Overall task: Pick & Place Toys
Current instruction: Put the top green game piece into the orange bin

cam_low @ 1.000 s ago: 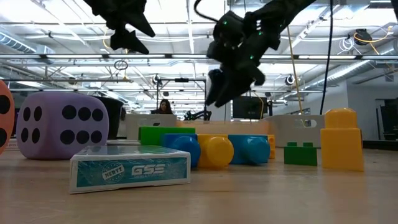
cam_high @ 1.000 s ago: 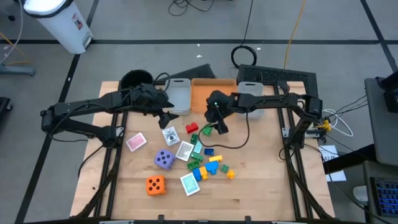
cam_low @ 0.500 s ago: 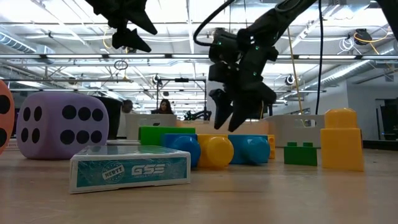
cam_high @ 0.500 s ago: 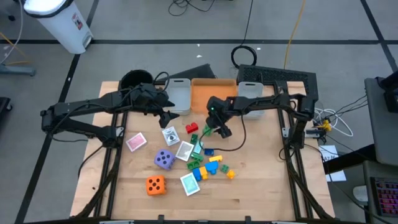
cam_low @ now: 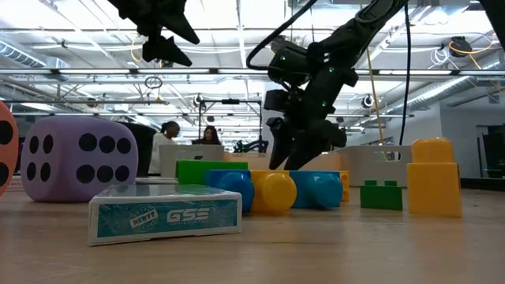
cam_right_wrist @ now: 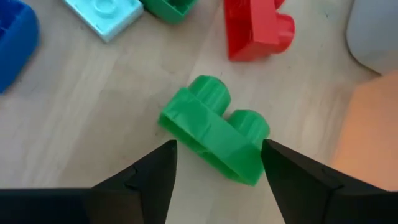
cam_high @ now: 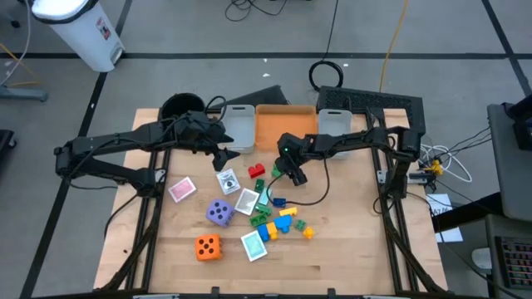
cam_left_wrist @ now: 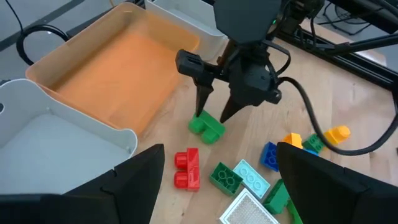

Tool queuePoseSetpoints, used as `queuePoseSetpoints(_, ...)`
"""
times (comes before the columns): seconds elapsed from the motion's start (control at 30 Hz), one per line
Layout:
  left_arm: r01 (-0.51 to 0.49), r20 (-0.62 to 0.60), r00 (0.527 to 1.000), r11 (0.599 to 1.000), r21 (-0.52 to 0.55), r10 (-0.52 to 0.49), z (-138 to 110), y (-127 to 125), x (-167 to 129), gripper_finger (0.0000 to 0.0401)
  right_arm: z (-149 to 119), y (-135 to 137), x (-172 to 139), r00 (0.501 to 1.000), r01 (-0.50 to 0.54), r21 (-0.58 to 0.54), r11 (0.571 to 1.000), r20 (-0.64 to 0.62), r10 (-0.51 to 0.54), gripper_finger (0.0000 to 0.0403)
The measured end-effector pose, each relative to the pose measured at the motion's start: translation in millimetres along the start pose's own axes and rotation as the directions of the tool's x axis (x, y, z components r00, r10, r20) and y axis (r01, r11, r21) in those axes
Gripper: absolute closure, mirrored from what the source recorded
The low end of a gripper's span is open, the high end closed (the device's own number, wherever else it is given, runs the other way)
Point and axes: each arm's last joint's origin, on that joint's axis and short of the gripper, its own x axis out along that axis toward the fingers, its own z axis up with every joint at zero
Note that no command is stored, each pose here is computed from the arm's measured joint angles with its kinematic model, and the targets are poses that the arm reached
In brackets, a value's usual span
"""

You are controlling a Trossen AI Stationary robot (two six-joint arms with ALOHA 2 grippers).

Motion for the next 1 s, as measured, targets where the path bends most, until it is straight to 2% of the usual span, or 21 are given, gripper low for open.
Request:
queuePoseSetpoints(0.27, -0.002, 0.0, 1.0, 1.0, 0.006, 0.002, 0.0, 0.4, 0.0, 0.0091, -2.1, 1.7, -0.6, 1.0, -0.019, 0.004, 1.0, -0.024, 0.019, 0.0206)
queuePoseSetpoints(0.47, -0.004, -0.009, 1.0, 1.0, 0.001, 0.004, -0.8, 0.6, 0.0, 0.0091, -2.7, 10.4, -3.5, 0.995, -0.06, 0.082, 0.995, -0.073, 0.067, 0.0219)
queuePoseSetpoints(0.77, -0.004, -0.01, 1.0, 1.0, 0.001, 0.004, -0.8, 0.6, 0.1, 0.0091, 15.6, 28.9, -26.2, 0.996, -0.077, 0.041, 0.996, -0.029, 0.078, 0.0223)
queuePoseSetpoints(1.0, -0.004, -0.009, 1.0, 1.0, 0.006, 0.004, -0.8, 0.6, 0.0, 0.0091, 20.7, 29.9, -36.0, 0.998, -0.064, -0.001, 0.998, 0.0, 0.064, 0.0223)
